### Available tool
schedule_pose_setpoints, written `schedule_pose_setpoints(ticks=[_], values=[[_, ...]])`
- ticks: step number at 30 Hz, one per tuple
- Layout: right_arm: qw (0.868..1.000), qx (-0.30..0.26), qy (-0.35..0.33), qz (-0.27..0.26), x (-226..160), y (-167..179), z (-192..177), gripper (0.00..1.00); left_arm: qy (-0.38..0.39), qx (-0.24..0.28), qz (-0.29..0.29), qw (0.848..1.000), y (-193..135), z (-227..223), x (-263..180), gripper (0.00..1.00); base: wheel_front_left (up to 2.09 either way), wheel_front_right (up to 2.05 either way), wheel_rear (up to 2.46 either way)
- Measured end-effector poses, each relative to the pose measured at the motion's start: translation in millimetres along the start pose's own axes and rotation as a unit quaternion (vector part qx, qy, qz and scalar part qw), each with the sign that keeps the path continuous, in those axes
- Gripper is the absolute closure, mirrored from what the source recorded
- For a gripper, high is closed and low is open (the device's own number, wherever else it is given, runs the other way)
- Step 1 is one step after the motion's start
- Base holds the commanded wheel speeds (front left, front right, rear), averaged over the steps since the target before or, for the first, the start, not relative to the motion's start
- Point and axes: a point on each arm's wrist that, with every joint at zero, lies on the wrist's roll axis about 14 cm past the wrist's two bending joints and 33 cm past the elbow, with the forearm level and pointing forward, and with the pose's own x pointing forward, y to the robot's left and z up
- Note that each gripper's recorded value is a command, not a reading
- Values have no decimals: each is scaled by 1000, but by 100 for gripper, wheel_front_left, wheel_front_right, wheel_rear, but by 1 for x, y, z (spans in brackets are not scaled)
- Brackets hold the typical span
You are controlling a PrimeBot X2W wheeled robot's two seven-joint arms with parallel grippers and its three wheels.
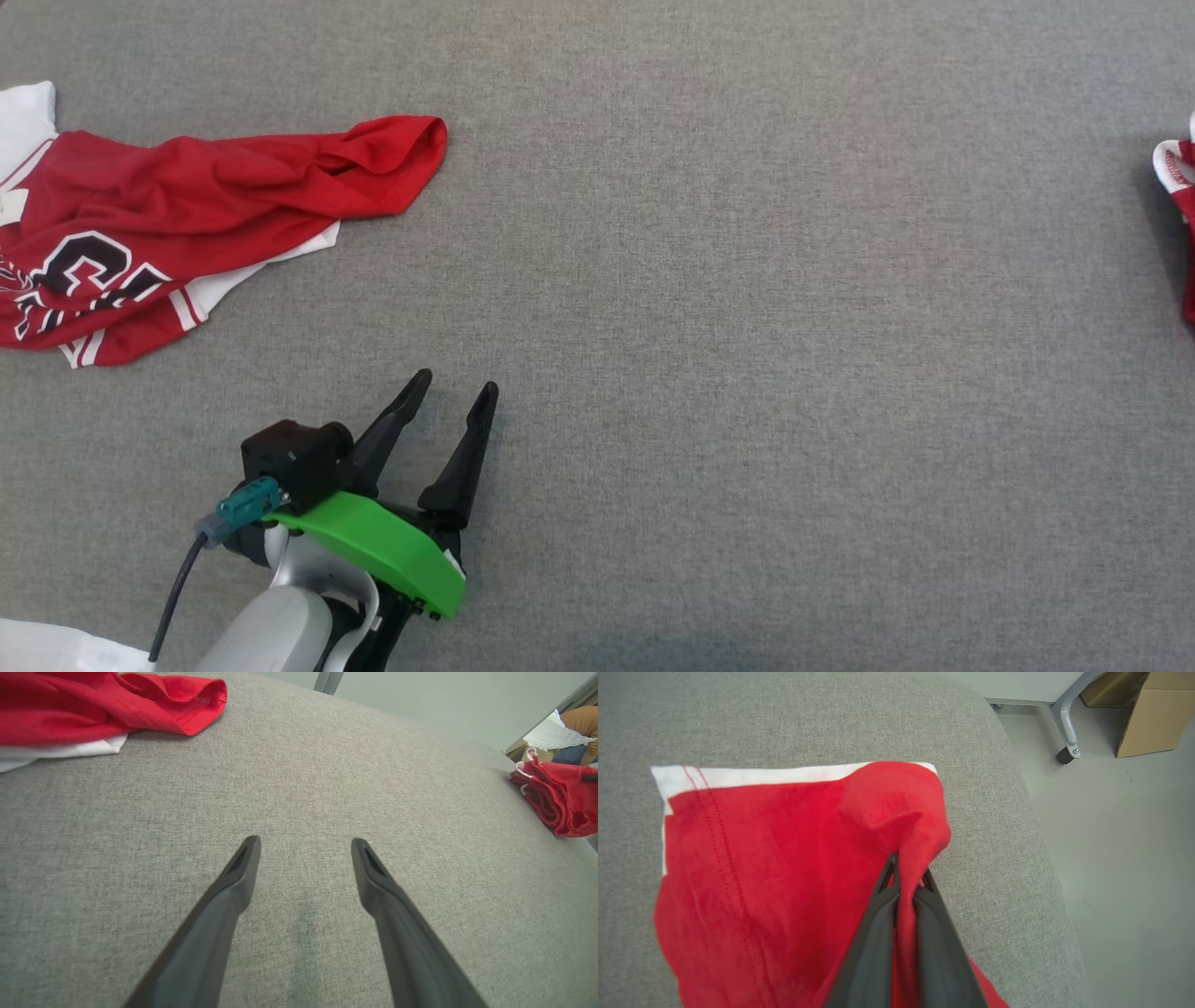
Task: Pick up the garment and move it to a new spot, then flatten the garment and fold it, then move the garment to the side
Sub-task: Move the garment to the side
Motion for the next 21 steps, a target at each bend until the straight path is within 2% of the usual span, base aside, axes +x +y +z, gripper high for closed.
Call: schedule_pose_setpoints(ticks=[1, 2, 3, 4, 5, 18, 21], values=[[1000, 1, 5, 0, 3, 1, -3, 100, 2, -1, 4, 1000, 3, -1, 1, 0, 0, 0, 0], [1000, 2, 11, -5, 6, 0, -7, 81, 5, -1, 8, 1000, 6, -3, 1, 0, 0, 0, 0], [1000, 4, 17, -10, 7, -2, -11, 28, 8, -1, 11, 1000, 9, -5, 2, 0, 0, 0, 0], [1000, 3, 24, -15, 8, -4, -16, 4, 12, -1, 13, 1000, 10, -7, 2, 0, 0, 0, 0], [999, 2, 31, -19, 7, -7, -21, 0, 14, 0, 13, 1000, 11, -8, 3, 0, 0, 0, 0], [994, 29, 57, -88, -22, -53, -62, 0, 10, 13, -15, 1000, -3, -3, 11, 0, 0, 0, 0], [995, 36, 26, -89, -29, -52, -59, 0, -2, 13, -21, 1000, -9, 2, 11, 0, 0, 0, 0]])
